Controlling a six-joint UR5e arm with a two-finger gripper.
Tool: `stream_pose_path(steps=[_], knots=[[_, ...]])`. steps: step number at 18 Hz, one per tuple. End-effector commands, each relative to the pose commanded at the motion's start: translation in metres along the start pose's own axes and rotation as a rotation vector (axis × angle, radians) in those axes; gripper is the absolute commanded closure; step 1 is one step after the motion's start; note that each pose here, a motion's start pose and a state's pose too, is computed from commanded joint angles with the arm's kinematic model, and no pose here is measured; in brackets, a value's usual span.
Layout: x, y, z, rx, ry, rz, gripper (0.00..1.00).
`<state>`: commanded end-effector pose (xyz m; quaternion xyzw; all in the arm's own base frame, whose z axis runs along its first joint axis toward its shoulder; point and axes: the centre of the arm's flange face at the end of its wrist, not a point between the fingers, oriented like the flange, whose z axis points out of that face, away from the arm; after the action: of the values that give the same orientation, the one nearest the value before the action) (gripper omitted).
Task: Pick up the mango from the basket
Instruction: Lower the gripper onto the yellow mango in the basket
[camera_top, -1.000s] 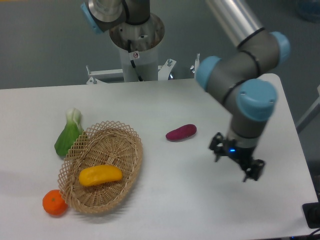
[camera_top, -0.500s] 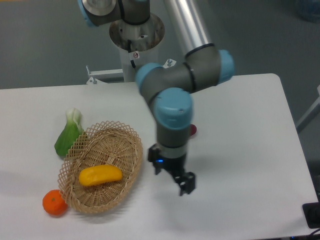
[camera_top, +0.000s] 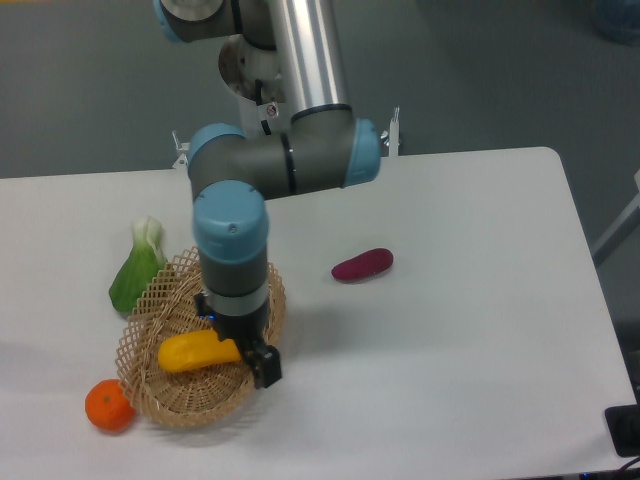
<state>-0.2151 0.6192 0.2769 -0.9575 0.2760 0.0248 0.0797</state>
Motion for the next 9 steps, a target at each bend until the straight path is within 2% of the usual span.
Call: stream_pose_path(steps=[4, 9], knots=[[0.029, 0.008, 0.015, -0.022, 0.045, 0.016, 0.0], [0.039, 0.007, 0.025, -0.032, 0.067, 0.029, 0.0]])
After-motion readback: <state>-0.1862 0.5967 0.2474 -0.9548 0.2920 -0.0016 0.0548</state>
